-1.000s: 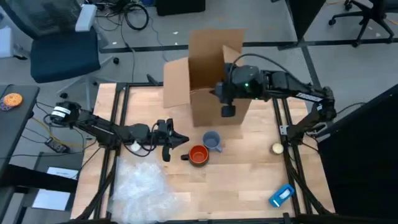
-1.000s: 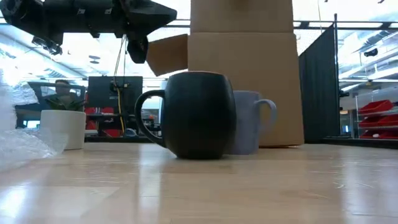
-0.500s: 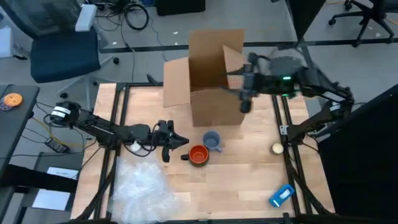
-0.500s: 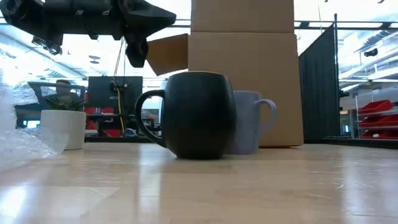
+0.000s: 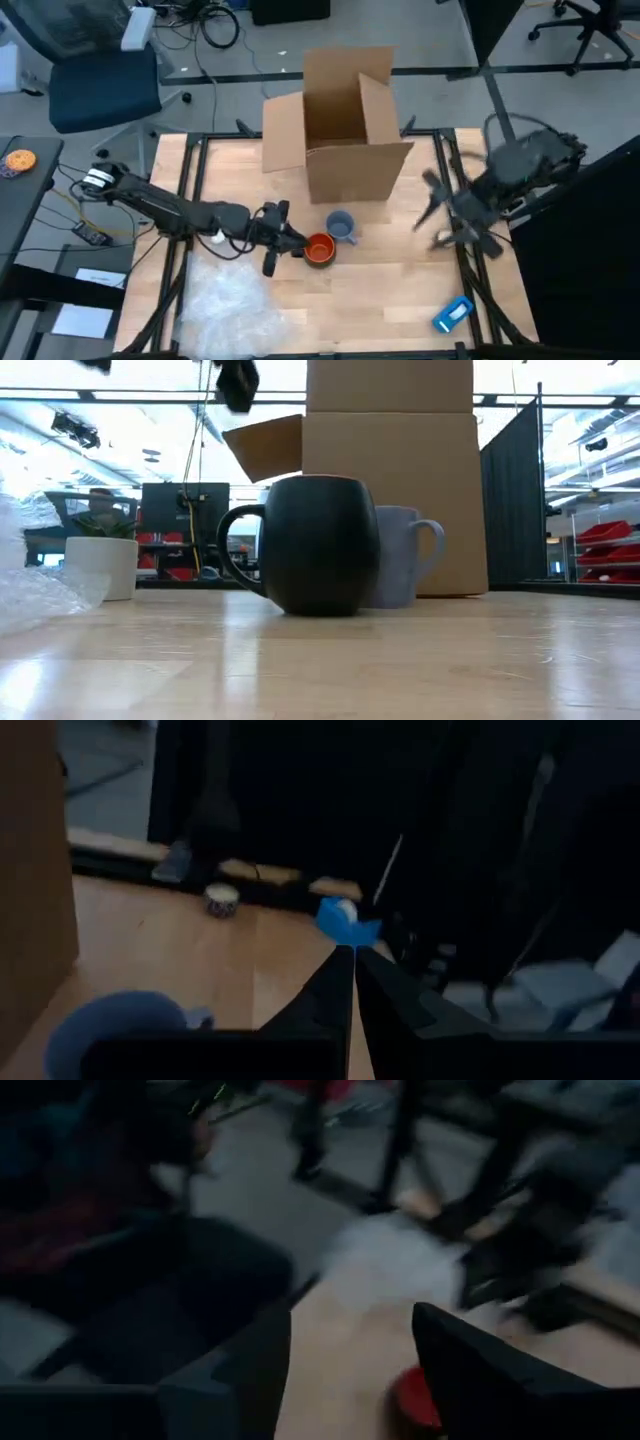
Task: Wrap mug
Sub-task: Wrap the black mug with the top bubble wrap
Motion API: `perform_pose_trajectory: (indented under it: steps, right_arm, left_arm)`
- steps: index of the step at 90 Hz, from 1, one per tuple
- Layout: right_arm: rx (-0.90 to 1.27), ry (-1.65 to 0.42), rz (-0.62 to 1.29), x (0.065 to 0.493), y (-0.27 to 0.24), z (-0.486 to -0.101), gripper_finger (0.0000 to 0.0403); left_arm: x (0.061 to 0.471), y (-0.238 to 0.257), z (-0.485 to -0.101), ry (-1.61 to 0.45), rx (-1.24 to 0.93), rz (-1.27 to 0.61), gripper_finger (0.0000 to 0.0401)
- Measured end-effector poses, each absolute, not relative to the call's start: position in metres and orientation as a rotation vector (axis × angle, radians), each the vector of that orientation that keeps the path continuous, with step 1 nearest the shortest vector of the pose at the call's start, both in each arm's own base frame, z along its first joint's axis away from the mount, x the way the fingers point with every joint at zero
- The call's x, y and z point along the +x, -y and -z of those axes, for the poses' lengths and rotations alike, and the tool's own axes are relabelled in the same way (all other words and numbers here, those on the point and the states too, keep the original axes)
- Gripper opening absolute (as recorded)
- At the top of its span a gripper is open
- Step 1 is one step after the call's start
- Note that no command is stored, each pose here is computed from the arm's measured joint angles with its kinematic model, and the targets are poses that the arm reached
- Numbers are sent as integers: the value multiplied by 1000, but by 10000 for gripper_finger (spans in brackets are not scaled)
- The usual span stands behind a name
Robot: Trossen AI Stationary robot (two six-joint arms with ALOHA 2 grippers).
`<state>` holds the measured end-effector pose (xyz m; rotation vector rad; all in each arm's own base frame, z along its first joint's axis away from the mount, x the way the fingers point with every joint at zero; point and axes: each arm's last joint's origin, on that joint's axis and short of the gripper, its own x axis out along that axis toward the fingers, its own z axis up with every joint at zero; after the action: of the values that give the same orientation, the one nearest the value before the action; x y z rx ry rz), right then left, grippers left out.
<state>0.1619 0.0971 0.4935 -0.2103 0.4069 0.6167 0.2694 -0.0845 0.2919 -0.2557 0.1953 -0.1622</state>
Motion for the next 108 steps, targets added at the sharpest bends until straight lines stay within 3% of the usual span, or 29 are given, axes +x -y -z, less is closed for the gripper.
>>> perform_pose_trajectory:
  steps: [16, 43, 65, 108]
  right_arm:
    - [-160, -558, -668, 166, -128, -463, 169]
    - [-46, -770, -541, 178, -161, -413, 156]
    - [45, -781, -473, 196, -181, -383, 149]
    - [152, -842, -318, 220, -207, -324, 142]
  left_arm:
    - [261, 106, -316, -386, -237, 108, 0]
    - [233, 144, -324, -658, -675, 133, 0]
    - [220, 181, -334, -764, -774, 179, 0]
    - [216, 226, -251, -1258, -673, -45, 0]
